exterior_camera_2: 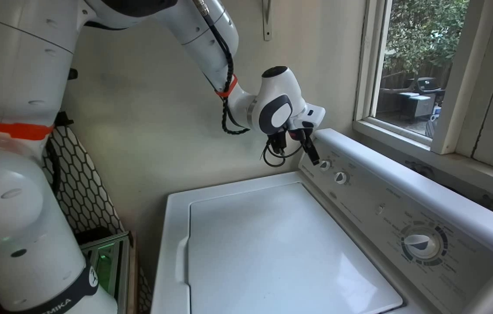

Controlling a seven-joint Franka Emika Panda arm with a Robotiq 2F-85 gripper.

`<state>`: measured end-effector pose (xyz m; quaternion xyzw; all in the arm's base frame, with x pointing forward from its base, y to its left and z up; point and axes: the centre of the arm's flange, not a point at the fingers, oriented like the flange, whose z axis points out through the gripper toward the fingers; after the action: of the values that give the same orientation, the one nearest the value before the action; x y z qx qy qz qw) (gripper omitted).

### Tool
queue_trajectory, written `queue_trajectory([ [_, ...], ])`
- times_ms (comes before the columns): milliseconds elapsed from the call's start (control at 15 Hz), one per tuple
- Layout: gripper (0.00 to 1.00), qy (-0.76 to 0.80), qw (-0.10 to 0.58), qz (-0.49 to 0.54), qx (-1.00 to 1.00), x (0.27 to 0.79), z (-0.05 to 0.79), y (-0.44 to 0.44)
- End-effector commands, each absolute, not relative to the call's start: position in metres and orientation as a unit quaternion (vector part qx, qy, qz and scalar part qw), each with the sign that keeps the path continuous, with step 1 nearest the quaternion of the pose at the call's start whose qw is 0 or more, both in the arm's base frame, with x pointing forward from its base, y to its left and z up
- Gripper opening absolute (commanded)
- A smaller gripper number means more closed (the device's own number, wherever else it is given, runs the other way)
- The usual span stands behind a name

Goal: Twist the button of the device and anticlockwise

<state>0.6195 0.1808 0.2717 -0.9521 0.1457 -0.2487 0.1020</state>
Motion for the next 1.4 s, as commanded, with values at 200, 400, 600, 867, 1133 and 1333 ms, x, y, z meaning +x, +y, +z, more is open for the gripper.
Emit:
queue_trajectory([
  [200, 1.00, 0.137, 0.099, -0.259, -0.951, 0.620, 0.254, 0.169],
  [400, 1.00, 0.127, 0.111, -0.265, -0.949, 0.622, 0.250, 0.166],
  [600, 0.70, 0.121, 0.120, -0.263, -0.950, 0.623, 0.247, 0.166],
  [867, 0.81, 0.116, 0.123, -0.277, -0.946, 0.625, 0.242, 0.162],
  [1133, 0.80, 0.112, 0.127, -0.298, -0.939, 0.630, 0.238, 0.157],
  [1333, 0.67, 0.109, 0.130, -0.303, -0.938, 0.632, 0.234, 0.157],
])
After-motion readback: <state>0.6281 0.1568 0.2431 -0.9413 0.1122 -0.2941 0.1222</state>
